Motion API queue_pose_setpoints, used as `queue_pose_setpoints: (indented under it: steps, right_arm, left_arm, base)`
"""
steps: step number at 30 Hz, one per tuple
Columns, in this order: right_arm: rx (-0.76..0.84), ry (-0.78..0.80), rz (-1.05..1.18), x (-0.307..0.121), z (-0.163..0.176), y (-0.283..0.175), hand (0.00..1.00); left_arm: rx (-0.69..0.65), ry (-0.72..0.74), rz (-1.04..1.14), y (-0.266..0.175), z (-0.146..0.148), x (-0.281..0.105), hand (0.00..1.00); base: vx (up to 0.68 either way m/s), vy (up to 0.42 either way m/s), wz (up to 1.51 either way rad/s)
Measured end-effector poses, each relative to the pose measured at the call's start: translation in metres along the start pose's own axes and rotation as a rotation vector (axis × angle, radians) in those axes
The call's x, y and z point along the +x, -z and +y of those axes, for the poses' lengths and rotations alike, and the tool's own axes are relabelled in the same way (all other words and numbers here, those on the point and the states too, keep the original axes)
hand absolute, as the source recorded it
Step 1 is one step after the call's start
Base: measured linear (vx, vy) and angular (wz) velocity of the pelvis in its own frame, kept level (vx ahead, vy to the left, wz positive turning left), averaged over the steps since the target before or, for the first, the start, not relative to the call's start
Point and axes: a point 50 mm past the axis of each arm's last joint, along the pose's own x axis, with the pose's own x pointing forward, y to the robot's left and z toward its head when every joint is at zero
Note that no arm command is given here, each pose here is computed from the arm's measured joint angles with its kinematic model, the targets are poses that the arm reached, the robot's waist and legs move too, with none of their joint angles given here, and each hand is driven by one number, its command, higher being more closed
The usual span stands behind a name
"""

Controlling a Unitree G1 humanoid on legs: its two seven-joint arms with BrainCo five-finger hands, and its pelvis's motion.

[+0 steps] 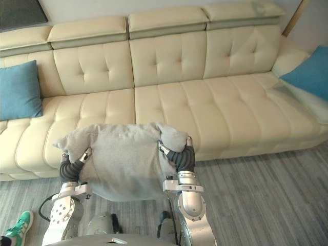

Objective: Pick up cushions and gather them together orderly.

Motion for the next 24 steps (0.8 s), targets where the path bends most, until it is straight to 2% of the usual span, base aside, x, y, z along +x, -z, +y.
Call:
queue_pose_setpoints:
  steps: [2, 8, 11, 14, 18, 24]
  right_arm:
    - [0.006, -0.003, -0.012, 0.004, 0.001, -0.001, 1.0]
    - [0.007, -0.052, 0.156, 0.003, 0.004, 0.04, 1.0]
    - [-0.016, -0.068, 0.244, 0.002, 0.003, 0.062, 1.0]
    - [-0.013, -0.086, 0.236, 0.004, 0.005, 0.062, 1.0]
    - [0.0, -0.089, 0.21, 0.005, 0.003, 0.055, 1.0]
    - [-0.067, -0.049, 0.201, 0.004, -0.019, 0.051, 1.0]
  left_arm:
    - [0.002, 0.007, 0.009, 0.002, 0.0, -0.001, 1.0]
    - [0.03, -0.045, 0.066, 0.015, 0.016, 0.001, 1.0]
    - [0.061, -0.046, 0.104, 0.022, 0.022, 0.003, 1.0]
    - [0.062, -0.053, 0.083, 0.017, 0.024, 0.006, 1.0]
    - [0.072, -0.032, 0.056, 0.012, 0.021, 0.01, 1.0]
    - [0.023, 0.028, 0.055, 0.014, -0.005, 0.017, 1.0]
  base:
    - [0.17, 0.199, -0.54]
    - [0.32, 0.187, -0.37]
    - [0.29, 0.037, 0.04]
    - [0.34, -0.058, 0.1]
    - [0.38, -0.205, 0.17]
    - [0.2, -0.127, 0.1]
